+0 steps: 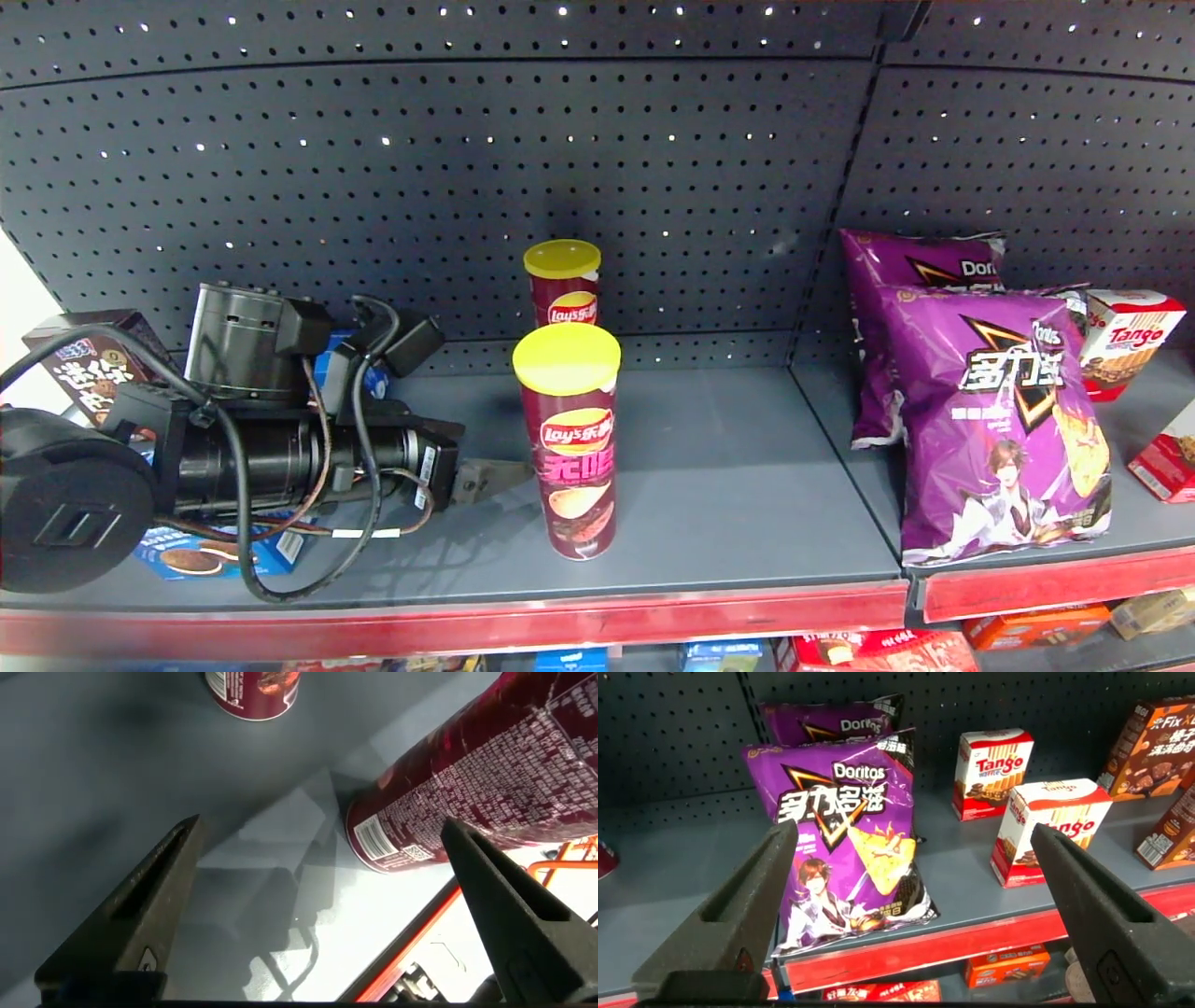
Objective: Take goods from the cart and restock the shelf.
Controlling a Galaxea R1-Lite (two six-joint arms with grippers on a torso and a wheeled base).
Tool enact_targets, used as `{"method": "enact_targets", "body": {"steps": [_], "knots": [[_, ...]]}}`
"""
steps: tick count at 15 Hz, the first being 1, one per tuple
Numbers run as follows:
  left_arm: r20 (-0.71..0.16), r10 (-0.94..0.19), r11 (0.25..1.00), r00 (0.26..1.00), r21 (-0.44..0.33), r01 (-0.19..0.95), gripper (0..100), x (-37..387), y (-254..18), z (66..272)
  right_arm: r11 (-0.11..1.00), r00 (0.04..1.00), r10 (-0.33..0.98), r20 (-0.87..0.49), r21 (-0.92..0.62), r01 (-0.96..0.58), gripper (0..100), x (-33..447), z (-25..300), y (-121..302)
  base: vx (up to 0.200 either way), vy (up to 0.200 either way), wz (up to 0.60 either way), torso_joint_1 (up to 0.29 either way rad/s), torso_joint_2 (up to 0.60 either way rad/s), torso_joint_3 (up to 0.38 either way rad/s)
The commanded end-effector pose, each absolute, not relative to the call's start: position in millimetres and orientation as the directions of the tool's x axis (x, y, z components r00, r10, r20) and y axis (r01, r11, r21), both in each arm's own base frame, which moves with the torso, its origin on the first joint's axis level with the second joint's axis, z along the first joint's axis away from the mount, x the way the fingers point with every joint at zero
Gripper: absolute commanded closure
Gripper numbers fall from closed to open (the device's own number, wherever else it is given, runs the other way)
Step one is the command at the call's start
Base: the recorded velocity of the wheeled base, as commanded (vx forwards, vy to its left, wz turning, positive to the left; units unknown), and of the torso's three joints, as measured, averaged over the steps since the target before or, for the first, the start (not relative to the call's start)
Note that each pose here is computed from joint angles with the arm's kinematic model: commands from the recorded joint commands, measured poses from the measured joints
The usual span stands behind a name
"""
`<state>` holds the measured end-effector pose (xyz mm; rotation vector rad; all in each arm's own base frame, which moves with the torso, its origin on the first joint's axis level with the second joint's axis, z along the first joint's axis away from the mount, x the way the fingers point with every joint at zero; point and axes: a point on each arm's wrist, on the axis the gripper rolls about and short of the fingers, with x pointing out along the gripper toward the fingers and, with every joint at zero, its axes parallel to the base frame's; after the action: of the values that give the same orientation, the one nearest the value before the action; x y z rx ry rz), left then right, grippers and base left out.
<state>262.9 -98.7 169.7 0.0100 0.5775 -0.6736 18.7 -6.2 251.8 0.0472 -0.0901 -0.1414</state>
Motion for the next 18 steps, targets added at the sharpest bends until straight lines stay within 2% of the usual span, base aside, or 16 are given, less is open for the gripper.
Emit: {"method": "enact_targets", "body": {"steps": [1,5,8,11,12,16,18], "knots": [[-0.505,-0.586,0.788,0.633,-0.172,0.592,0,262.4,-98.6,170.7,0.989,0.986,-0.143,0.086,0.053,0.139,0,19.0,252.2,-5.9,0.000,0.000,0.00,0.000,0.00,0.000],[-0.504,-0.578,0.796,0.642,-0.174,0.580,0,261.2,-94.5,171.2,0.989,0.986,-0.141,0.088,0.052,0.137,0,17.8,251.3,-6.9,0.000,0.000,0.00,0.000,0.00,0.000],[-0.438,-0.551,0.823,0.710,-0.149,0.547,0,253.4,-76.1,192.7,0.989,0.986,-0.141,0.085,0.049,0.137,0,17.0,247.8,-7.6,0.000,0.000,0.00,0.000,0.00,0.000],[-0.334,-0.557,0.824,0.760,-0.108,0.556,0,230.2,-67.3,223.6,0.990,0.987,-0.141,0.077,0.040,0.138,0,15.8,239.7,-8.6,0.000,0.000,0.00,0.000,0.00,0.000],[-0.317,-0.558,0.824,0.767,-0.101,0.558,0,225.8,-66.2,228.3,0.990,0.987,-0.141,0.077,0.040,0.138,0,15.8,239.7,-8.6,0.000,0.000,0.00,0.000,0.00,0.000],[-0.145,-0.545,0.837,0.826,-0.040,0.546,0,180.5,-49.2,269.3,0.989,0.986,-0.144,0.079,0.041,0.141,0,13.8,236.8,-10.4,0.000,0.000,0.00,0.000,0.00,0.000],[-0.003,-0.474,0.880,0.880,0.013,0.474,0,151.1,-28.5,300.7,0.990,0.988,-0.141,0.062,0.021,0.140,0,11.7,231.9,-12.1,0.000,0.000,0.00,0.000,0.00,0.000]]}}
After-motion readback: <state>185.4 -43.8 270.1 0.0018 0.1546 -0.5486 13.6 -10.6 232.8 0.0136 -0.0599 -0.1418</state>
